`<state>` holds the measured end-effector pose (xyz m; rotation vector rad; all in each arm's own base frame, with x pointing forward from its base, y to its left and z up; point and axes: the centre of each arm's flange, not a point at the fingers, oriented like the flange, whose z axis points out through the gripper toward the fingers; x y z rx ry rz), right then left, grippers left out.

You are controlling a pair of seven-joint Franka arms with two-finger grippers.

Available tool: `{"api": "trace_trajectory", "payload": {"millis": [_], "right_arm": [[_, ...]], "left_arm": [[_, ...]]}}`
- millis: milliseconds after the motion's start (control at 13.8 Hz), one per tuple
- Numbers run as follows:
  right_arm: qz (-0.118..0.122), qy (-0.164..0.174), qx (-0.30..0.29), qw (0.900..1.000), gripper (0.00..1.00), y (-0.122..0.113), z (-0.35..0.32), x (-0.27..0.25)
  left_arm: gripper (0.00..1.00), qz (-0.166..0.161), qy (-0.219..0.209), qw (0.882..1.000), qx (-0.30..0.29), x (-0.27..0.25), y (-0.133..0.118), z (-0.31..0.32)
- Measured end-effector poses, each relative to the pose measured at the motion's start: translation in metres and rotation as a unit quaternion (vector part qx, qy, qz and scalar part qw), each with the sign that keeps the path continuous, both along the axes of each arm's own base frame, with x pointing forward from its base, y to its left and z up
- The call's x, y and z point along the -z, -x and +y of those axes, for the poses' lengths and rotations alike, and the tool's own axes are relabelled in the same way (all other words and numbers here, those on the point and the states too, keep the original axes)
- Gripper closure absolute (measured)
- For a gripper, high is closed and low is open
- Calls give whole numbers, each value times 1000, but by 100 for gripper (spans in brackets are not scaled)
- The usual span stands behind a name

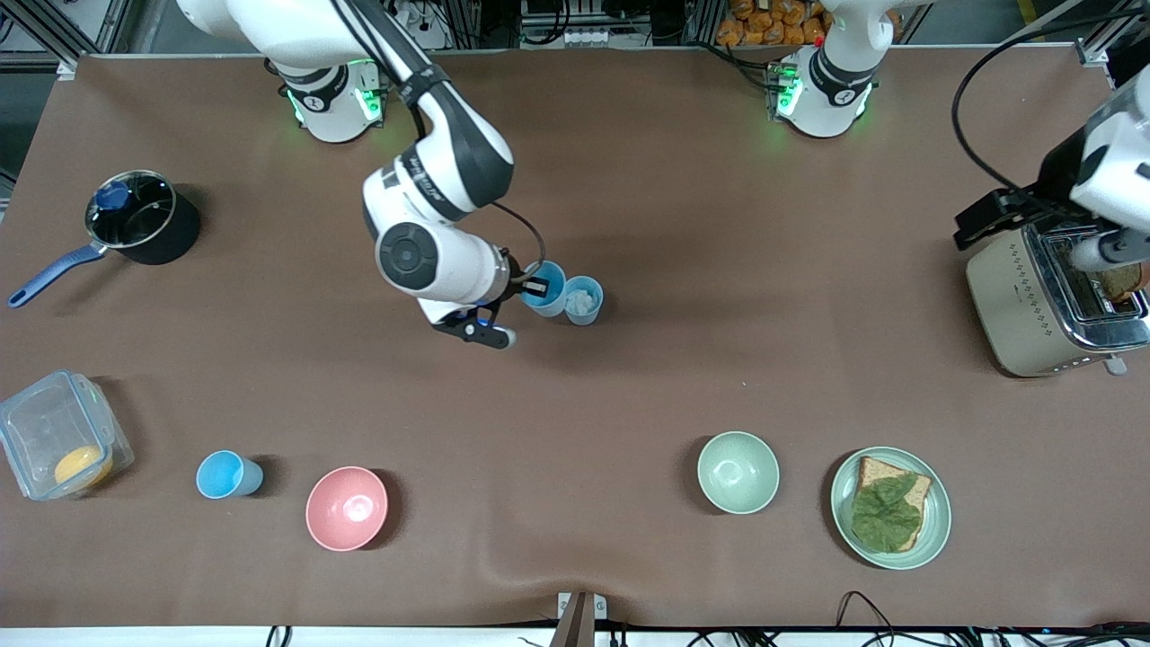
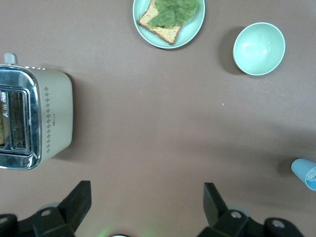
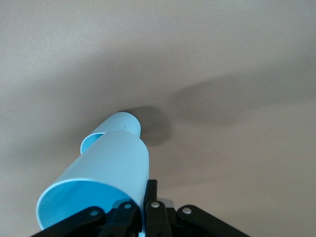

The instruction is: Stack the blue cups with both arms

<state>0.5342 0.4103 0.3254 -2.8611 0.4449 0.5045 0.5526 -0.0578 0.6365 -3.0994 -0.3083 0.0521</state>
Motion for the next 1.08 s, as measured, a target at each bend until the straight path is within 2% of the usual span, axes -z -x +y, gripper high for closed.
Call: {"api": "trace_trajectory", "payload": {"millis": [361,651,1084], "right_arm": [[-8,3,4,1000,96,13,26,16],[-11,4,3,1000,96,15,33,26],[-11,7,8,1000,96,20,42,36]], "left_arm": [[0,-7,-2,1000,-13,-16,10,15],[0,-18,4,1000,-17,-30,18,38],[0,-17,4,1000,-13,-37,27,42]]}}
